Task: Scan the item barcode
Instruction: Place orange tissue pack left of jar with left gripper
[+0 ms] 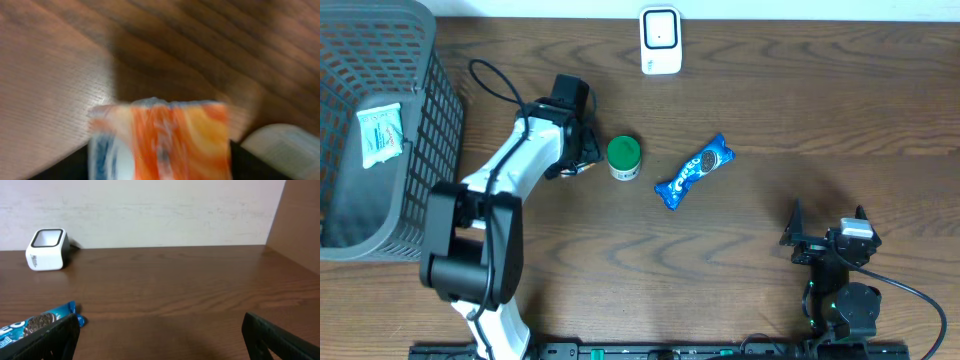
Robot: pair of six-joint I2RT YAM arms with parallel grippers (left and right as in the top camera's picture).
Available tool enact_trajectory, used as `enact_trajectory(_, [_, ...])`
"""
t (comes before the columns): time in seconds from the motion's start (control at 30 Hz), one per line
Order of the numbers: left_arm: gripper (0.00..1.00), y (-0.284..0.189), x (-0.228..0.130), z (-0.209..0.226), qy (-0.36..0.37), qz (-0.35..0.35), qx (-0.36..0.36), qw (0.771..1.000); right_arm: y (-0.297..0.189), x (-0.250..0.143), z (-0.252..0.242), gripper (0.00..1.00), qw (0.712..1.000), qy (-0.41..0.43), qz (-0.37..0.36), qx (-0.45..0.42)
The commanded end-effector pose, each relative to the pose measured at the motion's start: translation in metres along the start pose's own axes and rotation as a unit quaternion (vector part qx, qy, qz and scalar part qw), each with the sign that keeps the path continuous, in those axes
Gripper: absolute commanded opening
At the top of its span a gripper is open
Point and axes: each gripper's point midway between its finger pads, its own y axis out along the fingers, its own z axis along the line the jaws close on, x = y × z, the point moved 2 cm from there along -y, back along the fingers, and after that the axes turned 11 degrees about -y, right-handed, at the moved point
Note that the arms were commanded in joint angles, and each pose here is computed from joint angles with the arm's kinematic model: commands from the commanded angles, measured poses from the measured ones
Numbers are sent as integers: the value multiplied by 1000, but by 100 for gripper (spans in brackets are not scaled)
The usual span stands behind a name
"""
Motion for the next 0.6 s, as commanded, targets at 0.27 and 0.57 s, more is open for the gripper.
enact_trajectory(0.27, [98,-152,48,-21,52,-129,-91,986,0,0,2,99,1000,-8,0,5])
enact_trajectory(0.57, [98,-341,103,115,-96,-357,-71,926,0,0,2,99,1000,-8,0,5])
